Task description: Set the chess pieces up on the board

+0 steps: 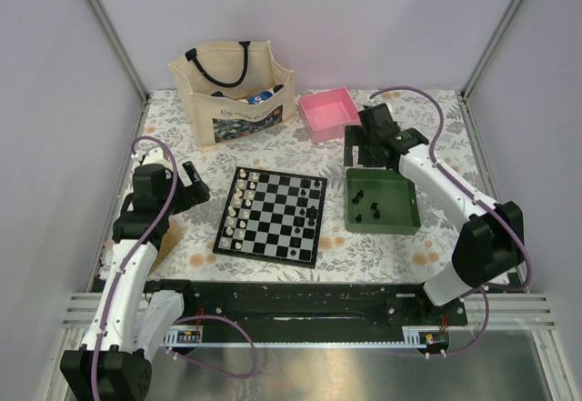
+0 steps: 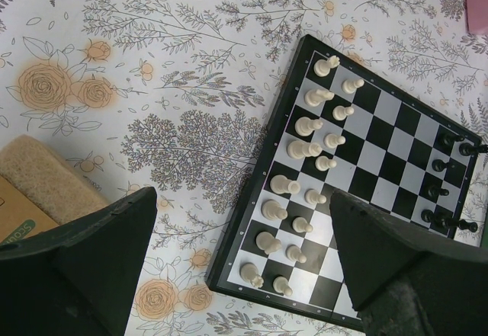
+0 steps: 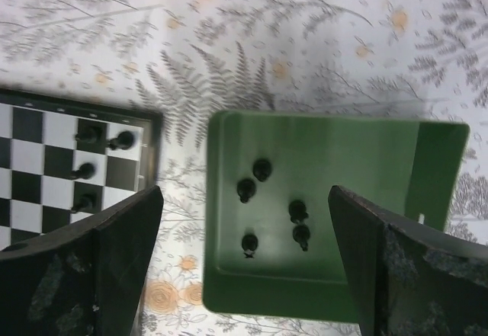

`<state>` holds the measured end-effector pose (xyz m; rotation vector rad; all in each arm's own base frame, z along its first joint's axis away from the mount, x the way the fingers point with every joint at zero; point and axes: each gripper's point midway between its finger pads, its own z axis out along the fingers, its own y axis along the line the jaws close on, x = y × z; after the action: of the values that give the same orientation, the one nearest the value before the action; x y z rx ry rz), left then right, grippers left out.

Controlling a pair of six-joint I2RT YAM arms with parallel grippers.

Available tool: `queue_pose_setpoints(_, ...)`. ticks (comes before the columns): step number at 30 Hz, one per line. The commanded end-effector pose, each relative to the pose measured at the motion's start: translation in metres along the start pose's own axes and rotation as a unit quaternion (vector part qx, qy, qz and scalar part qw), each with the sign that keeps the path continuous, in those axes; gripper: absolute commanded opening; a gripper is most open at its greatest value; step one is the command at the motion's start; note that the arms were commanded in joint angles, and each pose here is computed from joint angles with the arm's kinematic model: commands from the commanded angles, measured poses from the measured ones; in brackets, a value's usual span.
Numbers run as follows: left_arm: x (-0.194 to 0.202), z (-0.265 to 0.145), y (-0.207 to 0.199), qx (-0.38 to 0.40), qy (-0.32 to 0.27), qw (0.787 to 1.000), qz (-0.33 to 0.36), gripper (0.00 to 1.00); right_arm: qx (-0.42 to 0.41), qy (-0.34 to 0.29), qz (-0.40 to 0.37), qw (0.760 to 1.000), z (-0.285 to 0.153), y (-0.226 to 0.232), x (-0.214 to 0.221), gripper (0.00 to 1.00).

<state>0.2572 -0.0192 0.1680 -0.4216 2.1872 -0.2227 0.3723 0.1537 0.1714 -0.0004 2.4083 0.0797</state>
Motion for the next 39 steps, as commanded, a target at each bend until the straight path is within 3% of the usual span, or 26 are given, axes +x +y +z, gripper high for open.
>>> queue_pose_setpoints(1,-0.012,0.000,-0.005,0.007,-0.018,1.000,-0.002,0.99,-0.004,0.000,0.066,0.998,-0.002,-0.026,0.002,0.99)
queue_pose_setpoints(6,-0.011,0.000,-0.005,0.007,-0.017,1.000,-0.001,0.99,0.018,0.051,0.073,0.996,0.012,-0.046,0.039,0.93)
queue_pose_setpoints(14,-0.011,0.000,-0.005,0.006,-0.017,1.000,-0.001,0.99,0.016,0.128,0.070,0.989,0.028,-0.046,0.086,0.70)
queue_pose_setpoints(25,-0.011,0.000,-0.005,0.006,-0.017,1.000,-0.001,0.99,0.027,0.181,0.061,0.981,0.045,-0.050,0.124,0.57)
queue_pose_setpoints(39,-0.010,0.001,-0.005,0.005,-0.014,1.000,-0.001,0.99,0.036,0.210,0.050,0.976,0.058,-0.053,0.141,0.49)
